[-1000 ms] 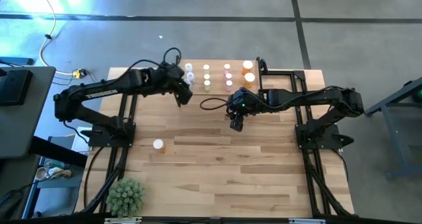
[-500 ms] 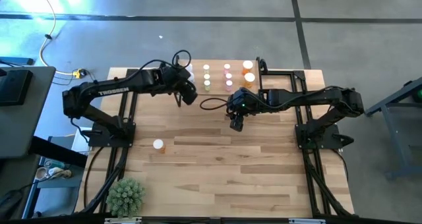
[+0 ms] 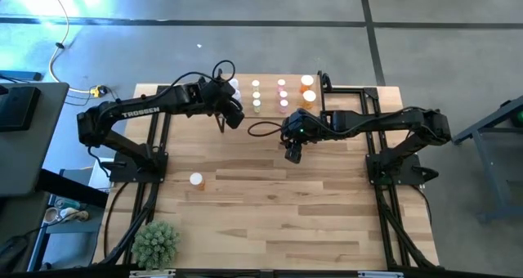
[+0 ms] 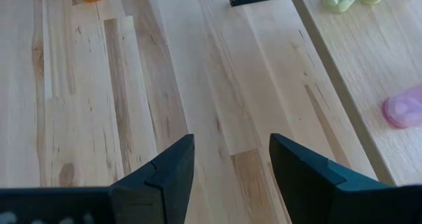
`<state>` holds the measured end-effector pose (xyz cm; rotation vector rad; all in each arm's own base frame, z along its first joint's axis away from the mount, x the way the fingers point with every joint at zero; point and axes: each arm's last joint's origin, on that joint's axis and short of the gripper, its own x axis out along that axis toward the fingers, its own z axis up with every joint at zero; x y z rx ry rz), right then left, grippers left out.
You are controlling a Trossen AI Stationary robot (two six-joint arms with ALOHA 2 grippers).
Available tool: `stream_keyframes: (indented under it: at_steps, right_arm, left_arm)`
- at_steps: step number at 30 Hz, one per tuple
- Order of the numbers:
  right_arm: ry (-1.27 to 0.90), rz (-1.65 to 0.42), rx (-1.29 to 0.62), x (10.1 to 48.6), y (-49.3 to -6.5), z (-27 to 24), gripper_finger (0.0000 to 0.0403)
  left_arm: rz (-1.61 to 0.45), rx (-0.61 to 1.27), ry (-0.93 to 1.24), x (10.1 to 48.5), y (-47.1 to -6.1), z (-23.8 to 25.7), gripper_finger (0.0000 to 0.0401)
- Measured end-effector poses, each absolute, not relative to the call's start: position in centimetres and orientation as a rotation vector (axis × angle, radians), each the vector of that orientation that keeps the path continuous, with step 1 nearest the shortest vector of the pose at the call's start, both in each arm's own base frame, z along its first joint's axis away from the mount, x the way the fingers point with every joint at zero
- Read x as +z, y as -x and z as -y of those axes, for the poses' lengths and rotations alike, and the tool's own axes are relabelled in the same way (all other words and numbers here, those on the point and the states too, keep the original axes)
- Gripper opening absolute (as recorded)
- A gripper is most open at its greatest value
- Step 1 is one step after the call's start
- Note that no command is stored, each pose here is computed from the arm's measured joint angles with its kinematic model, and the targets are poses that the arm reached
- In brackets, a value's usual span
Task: Pick and place medicine bottles onto shelf by color
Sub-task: Put the transparent pill bottle on the shelf aligned with the transparent pill bottle
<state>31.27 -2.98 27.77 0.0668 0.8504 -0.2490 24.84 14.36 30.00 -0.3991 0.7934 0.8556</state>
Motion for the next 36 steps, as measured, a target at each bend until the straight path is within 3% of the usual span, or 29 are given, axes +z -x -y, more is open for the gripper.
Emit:
stream_keyframes:
  at_steps: [36]
  right_arm:
    - [-0.070,-0.857,-0.259,27.72,-31.21,2.99,0.0188]
  left_arm:
    - [-0.774,0.840,0.345,30.25,-25.06,-14.51,0.0225]
